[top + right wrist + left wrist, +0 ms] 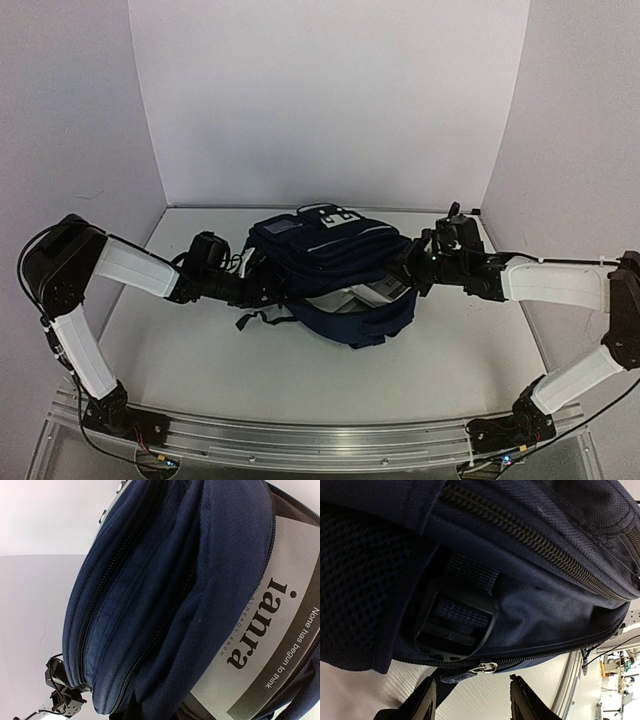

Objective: Pack the student bag
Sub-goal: Adjust the student bag at the center of the board, then zip the student bag at the center of the board.

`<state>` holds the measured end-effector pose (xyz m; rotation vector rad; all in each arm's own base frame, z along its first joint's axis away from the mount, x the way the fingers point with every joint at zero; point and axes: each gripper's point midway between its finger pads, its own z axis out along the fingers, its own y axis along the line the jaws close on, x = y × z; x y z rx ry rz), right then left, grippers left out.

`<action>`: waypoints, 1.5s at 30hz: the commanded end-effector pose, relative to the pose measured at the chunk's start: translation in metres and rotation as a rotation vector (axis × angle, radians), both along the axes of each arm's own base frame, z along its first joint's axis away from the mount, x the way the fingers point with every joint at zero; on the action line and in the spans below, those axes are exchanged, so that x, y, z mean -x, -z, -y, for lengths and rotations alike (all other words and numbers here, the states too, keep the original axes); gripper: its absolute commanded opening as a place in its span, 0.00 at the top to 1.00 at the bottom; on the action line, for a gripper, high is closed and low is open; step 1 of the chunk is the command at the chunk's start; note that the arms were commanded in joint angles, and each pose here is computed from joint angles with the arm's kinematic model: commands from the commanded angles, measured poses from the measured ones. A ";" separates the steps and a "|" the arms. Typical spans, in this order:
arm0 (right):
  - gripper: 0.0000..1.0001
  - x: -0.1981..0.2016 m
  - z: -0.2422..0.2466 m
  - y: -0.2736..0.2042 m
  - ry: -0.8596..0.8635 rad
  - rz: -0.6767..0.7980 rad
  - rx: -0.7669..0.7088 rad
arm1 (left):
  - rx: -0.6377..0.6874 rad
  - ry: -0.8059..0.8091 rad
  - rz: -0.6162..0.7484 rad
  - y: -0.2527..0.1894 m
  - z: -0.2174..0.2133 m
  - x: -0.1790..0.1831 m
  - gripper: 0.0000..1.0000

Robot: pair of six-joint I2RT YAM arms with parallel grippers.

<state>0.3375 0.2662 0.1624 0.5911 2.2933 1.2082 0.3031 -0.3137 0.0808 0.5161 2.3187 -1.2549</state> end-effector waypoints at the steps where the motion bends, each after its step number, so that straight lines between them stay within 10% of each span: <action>1: 1.00 -0.003 0.009 -0.014 0.027 0.052 0.001 | -0.029 -0.024 0.094 -0.005 0.005 -0.022 0.53; 23: 1.00 0.001 0.012 -0.014 0.027 0.057 0.003 | -0.183 -0.039 0.138 0.016 0.023 -0.025 0.65; 37: 1.00 0.003 0.015 -0.014 0.037 0.062 0.007 | -0.198 -0.012 0.148 0.020 0.032 -0.016 0.99; 45: 1.00 0.002 0.021 -0.013 0.063 0.069 0.021 | -0.120 0.073 0.126 -0.009 0.042 0.014 1.00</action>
